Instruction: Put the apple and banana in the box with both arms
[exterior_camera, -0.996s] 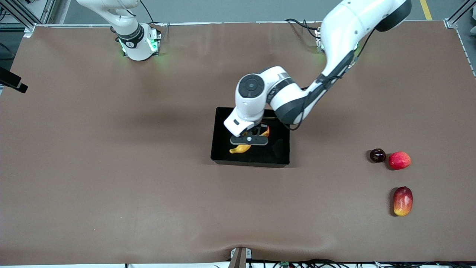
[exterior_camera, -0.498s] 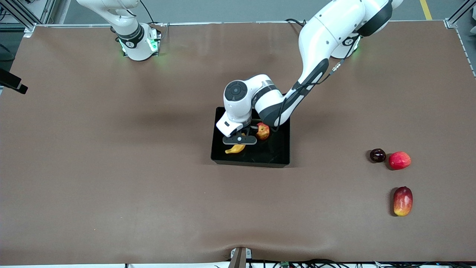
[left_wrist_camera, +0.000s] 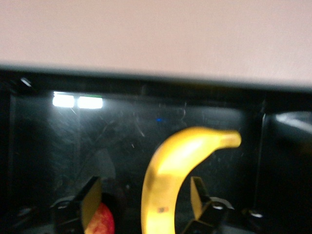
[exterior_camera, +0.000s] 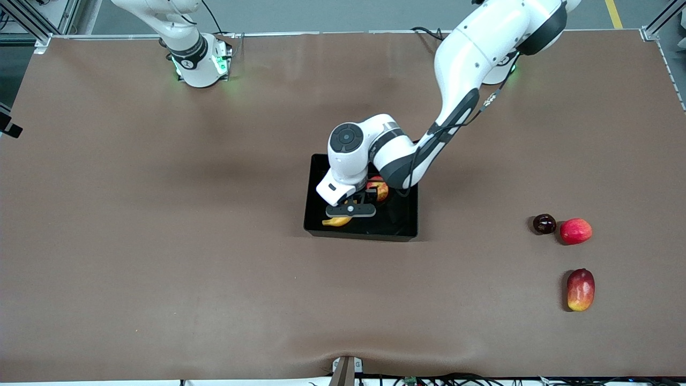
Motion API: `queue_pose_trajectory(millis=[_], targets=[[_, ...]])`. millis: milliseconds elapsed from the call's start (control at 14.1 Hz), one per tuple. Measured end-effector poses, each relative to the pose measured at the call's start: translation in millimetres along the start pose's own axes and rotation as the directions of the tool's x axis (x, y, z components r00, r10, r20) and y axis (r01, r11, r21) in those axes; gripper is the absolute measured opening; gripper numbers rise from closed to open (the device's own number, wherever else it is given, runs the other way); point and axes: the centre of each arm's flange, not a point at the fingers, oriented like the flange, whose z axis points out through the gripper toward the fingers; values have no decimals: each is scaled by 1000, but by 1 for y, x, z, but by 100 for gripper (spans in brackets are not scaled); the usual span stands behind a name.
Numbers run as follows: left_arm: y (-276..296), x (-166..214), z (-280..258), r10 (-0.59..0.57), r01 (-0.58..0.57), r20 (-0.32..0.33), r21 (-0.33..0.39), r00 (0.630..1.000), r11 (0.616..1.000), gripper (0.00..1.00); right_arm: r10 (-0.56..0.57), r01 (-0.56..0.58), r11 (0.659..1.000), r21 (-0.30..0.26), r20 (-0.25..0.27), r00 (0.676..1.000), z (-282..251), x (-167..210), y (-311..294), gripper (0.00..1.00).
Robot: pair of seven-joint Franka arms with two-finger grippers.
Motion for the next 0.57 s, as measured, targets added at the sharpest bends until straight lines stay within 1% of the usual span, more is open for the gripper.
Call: queue_pose_trajectory(millis=[71, 142, 284, 356, 498, 569], targets=[[-11, 13, -21, -21, 21, -16, 13, 1000, 1000, 98, -4, 4, 1000, -1, 5, 1000, 4, 3, -2, 100], [-25, 27, -47, -46, 47, -34, 32, 998, 998, 100, -8, 8, 1000, -2, 9, 1000, 6, 4, -5, 100], [-62, 56, -109, -114, 118, -79, 48, 990, 992, 100, -10, 11, 1000, -3, 12, 1000, 9, 7, -7, 100], [-84, 68, -139, -142, 146, -90, 50, 986, 988, 100, -10, 10, 1000, -3, 12, 1000, 10, 7, -7, 100], [-125, 84, -189, -153, 160, -105, 64, 983, 985, 100, -10, 10, 1000, -3, 11, 1000, 10, 7, -7, 100], [-143, 90, -208, -160, 167, -100, 62, 982, 984, 100, -11, 11, 1000, -3, 11, 1000, 10, 7, -7, 100]])
